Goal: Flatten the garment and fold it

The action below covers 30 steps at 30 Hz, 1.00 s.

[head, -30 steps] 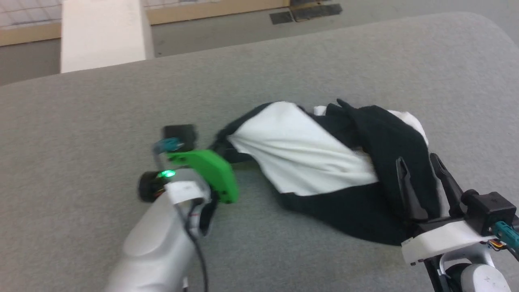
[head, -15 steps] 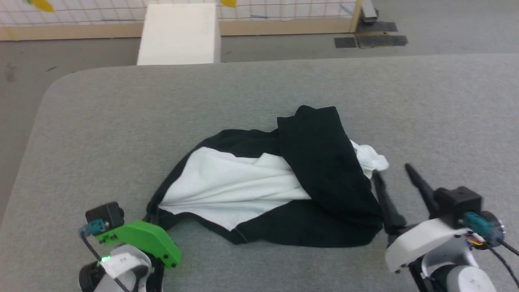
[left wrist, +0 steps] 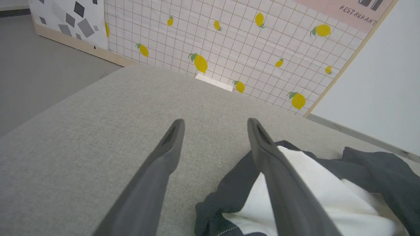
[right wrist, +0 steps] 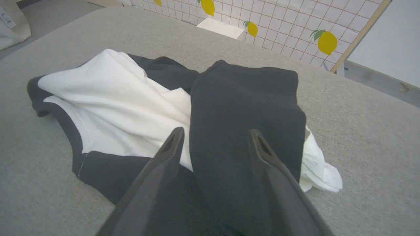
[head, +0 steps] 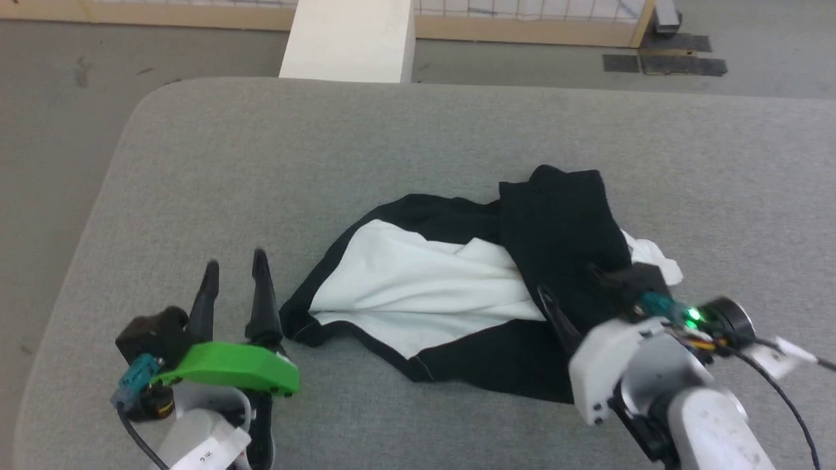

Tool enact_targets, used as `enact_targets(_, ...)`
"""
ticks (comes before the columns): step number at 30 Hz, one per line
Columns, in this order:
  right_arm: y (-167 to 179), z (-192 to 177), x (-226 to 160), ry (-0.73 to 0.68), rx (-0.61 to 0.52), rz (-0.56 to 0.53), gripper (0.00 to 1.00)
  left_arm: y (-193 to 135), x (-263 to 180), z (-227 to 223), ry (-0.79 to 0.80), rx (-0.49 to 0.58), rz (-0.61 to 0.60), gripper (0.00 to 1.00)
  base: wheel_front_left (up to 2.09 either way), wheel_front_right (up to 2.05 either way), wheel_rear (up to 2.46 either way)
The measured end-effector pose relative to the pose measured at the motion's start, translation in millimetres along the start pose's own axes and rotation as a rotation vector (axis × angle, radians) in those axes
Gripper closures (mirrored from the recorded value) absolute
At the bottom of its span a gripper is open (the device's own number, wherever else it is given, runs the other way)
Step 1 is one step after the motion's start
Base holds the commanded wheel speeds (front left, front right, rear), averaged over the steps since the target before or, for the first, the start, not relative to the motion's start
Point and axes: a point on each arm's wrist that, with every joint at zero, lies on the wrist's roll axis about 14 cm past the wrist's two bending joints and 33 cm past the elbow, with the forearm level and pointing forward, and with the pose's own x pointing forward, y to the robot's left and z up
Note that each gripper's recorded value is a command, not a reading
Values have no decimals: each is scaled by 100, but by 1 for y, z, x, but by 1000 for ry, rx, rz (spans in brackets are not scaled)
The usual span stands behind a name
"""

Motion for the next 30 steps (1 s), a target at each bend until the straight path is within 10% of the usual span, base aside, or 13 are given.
enact_targets(9,17,-35,46,269,-184,82,0,0,1,4,-50,-4,1,0,0,0,0)
enact_targets(11,15,-44,51,306,-195,78,96,5,0,1,-44,-7,13,0,0,0,0)
enact_targets(12,13,-45,53,309,-193,74,100,9,-1,0,-40,-11,21,0,0,0,0)
enact_targets(21,-22,5,47,74,-30,-53,100,20,-8,1,-41,-11,44,0,0,0,0)
enact_targets(30,-170,-2,-57,-81,247,-512,100,-5,-3,8,-64,-8,-36,0,0,0,0)
